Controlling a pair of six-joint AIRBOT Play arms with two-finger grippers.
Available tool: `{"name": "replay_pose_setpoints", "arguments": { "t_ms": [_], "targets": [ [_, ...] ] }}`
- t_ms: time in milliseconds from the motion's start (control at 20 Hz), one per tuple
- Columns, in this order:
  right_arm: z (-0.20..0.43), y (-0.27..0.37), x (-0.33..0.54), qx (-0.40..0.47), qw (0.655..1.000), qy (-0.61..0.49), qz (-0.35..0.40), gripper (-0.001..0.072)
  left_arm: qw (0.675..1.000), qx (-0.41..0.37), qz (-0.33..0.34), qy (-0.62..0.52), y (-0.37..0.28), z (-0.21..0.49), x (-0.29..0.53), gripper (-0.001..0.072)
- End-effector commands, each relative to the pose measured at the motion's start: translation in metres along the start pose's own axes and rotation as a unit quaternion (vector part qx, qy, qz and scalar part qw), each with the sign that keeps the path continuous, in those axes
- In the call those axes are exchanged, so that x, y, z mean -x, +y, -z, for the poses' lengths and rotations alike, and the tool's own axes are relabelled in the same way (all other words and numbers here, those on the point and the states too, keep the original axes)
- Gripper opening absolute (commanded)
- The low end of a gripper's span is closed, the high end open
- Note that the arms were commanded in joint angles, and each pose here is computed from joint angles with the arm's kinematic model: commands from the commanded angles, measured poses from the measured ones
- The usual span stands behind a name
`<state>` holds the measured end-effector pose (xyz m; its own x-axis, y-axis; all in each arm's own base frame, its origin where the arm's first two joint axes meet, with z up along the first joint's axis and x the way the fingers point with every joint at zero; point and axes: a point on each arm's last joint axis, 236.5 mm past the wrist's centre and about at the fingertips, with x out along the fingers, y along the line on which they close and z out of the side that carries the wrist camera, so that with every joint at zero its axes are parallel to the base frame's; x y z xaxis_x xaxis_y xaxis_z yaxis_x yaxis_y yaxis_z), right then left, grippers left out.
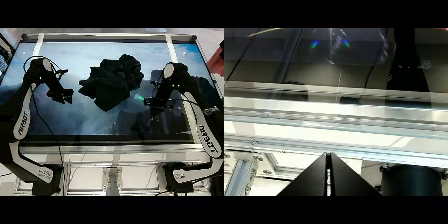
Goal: Fold the clothes and pants, and hang the long-sleeved shirts on hangers.
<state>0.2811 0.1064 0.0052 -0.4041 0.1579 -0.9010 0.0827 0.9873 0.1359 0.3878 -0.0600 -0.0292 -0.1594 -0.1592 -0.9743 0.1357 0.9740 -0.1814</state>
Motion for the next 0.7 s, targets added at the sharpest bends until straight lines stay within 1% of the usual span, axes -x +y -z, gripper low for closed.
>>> {"name": "replay_pose_setpoints", "arguments": {
  "t_ms": [0,350,400,550,650],
  "targets": [
    [0.000,0.000,0.000,0.000,1.000,0.000,0.000,0.0029,1.000,0.000,0.000,0.001,0.000,0.000,0.000,0.0414],
    [0.000,0.000,0.000,0.001,1.000,0.000,0.000,0.0029,1.000,0.000,0.000,0.001,0.000,0.000,0.000,0.0415],
    [-0.006,0.001,0.001,0.003,1.000,-0.013,-0.003,0.0029,1.000,0.000,0.000,0.001,0.000,0.000,0.000,0.0414],
    [-0.079,0.012,0.027,-0.005,0.984,-0.170,-0.043,0.0029,1.000,0.000,0.000,0.001,0.000,0.000,0.000,0.0414],
    [-0.108,0.018,0.048,-0.005,0.969,-0.240,-0.060,0.0028,1.000,0.000,0.000,0.001,0.000,0.000,0.000,0.0414]
  ]
}}
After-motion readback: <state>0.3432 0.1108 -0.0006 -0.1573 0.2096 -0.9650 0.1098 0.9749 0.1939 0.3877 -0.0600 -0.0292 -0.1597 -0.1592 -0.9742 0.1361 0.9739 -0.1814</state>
